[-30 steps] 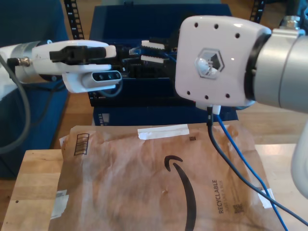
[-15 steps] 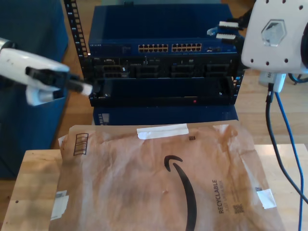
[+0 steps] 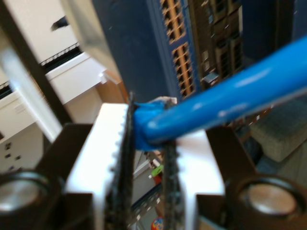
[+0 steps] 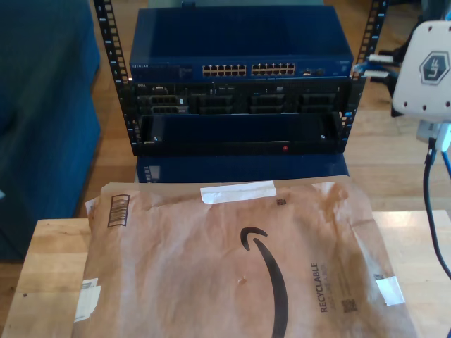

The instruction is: Grab the cable and plug it in

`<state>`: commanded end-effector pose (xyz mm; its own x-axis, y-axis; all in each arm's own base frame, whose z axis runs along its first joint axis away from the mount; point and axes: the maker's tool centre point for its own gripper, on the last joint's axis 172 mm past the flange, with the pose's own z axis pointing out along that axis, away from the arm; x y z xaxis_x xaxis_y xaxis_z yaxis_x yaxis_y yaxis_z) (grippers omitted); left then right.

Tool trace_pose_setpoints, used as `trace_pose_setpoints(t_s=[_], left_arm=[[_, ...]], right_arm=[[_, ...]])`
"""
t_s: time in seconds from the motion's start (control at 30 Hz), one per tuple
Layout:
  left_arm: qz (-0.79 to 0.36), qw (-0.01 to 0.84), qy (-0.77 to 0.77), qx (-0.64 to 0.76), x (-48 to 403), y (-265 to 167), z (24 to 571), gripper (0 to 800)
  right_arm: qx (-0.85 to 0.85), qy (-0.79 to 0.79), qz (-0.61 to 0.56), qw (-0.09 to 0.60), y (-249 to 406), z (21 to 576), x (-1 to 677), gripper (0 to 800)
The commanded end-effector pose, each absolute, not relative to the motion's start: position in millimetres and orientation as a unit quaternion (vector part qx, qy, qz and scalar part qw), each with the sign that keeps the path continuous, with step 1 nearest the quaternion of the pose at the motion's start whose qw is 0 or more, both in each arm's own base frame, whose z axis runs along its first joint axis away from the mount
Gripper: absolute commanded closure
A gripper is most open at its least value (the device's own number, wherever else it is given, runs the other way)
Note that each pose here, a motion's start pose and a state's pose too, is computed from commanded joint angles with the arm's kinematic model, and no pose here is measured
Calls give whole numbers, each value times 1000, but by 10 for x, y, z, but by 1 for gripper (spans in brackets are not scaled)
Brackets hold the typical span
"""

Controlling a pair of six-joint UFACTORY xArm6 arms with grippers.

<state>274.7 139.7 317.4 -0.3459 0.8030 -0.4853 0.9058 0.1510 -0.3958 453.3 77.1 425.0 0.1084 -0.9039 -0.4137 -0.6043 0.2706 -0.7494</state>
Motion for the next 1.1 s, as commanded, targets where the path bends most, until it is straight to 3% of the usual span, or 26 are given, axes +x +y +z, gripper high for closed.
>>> trace_pose_setpoints(t_s=[0.17, 0.33, 0.5, 0.73, 1.1], left_arm=[[-344, 50, 744, 570, 2032, 1819, 2829, 3], [-309, 65, 750, 581, 1551, 1963, 2420, 3], [-312, 90, 729, 603, 1114, 1872, 2316, 2], [-301, 44, 714, 630, 413, 1970, 2174, 2], [-325, 107, 693, 634, -219, 1477, 1695, 2]], right_arm=[[-588, 656, -159, 446, 763, 4104, 4578, 799], [-605, 671, -140, 405, 803, 3801, 4554, 799], [-613, 694, -128, 356, 789, 3523, 4476, 799], [-617, 701, -123, 337, 785, 3427, 4426, 799], [-619, 706, -112, 325, 781, 3272, 4347, 799]])
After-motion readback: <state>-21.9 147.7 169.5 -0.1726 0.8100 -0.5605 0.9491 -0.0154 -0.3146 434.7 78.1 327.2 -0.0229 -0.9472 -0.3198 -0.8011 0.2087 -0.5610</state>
